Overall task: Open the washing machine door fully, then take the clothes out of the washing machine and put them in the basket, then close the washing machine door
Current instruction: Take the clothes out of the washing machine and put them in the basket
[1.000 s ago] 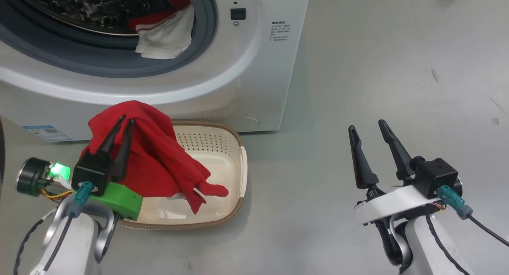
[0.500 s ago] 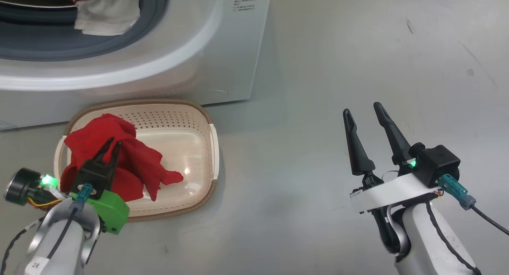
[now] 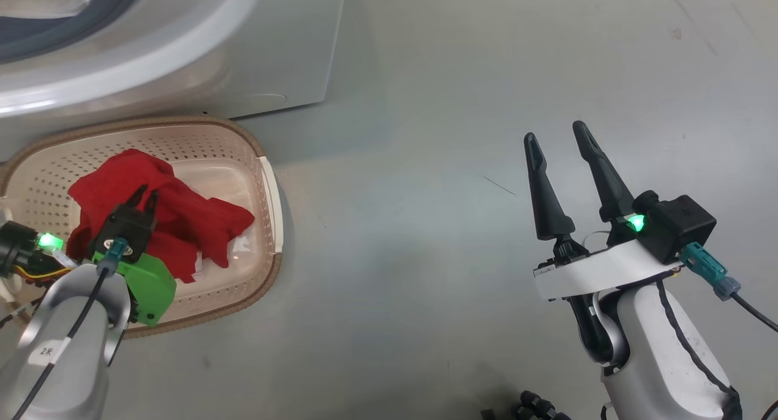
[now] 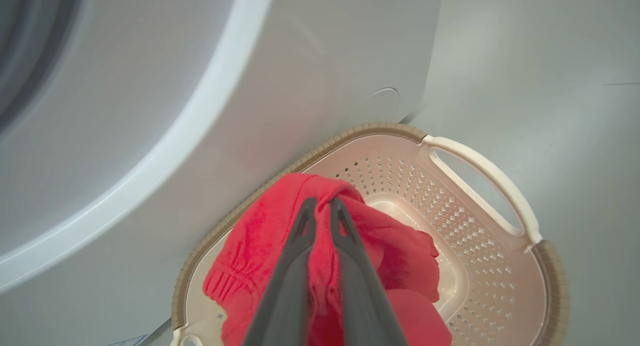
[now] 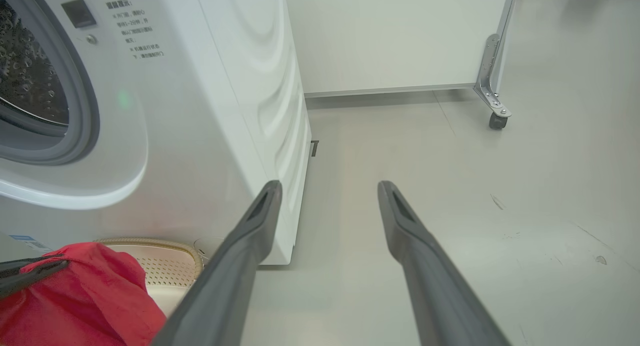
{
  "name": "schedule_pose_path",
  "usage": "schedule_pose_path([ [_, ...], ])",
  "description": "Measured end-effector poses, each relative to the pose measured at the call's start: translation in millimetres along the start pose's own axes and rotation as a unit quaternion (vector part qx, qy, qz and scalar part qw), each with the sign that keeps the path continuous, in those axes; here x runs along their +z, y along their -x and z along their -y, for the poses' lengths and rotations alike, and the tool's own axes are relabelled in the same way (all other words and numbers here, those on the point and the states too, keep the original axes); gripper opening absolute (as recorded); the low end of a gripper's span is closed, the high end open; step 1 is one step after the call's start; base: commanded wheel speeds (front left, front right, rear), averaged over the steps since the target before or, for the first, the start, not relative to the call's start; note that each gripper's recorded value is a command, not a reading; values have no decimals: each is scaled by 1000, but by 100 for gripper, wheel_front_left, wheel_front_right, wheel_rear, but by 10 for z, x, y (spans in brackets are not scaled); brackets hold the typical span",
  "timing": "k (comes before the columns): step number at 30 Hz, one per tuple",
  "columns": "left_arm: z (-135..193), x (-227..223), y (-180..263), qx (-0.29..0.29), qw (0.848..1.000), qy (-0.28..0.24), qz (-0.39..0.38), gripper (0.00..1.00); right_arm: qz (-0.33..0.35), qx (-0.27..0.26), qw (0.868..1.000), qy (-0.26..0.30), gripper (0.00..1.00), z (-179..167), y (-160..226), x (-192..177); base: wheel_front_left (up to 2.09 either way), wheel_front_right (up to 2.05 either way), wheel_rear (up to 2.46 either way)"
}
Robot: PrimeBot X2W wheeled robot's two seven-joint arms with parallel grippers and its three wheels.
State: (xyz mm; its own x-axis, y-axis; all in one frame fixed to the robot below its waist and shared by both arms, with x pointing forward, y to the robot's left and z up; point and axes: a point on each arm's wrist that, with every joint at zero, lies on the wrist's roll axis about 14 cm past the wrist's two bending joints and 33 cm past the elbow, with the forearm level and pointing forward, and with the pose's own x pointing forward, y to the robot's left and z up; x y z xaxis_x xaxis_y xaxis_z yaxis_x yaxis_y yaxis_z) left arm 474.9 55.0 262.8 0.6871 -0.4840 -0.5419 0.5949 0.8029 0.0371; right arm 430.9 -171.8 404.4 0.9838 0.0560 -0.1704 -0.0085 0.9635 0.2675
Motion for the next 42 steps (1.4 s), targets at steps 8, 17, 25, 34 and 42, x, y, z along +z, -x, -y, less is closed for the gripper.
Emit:
schedule_pose_path([
  [8,106,-299,-277,-23,999,5,-41,0,-15,-28,999,7,100,181,-41,-116,0,0,0],
  [17,135,-675,-303,-21,995,22,-98,0,-25,-37,999,11,100,249,-70,-192,0,0,0],
  [25,131,-637,-337,-13,995,39,-93,100,-20,-33,999,13,100,233,-141,-185,0,0,0],
  [34,149,-499,-219,-12,997,33,-66,100,-8,-23,1000,10,100,159,-156,-93,0,0,0],
  [42,165,-49,-85,-3,1000,30,-7,100,16,-5,1000,13,100,28,-136,100,0,0,0],
])
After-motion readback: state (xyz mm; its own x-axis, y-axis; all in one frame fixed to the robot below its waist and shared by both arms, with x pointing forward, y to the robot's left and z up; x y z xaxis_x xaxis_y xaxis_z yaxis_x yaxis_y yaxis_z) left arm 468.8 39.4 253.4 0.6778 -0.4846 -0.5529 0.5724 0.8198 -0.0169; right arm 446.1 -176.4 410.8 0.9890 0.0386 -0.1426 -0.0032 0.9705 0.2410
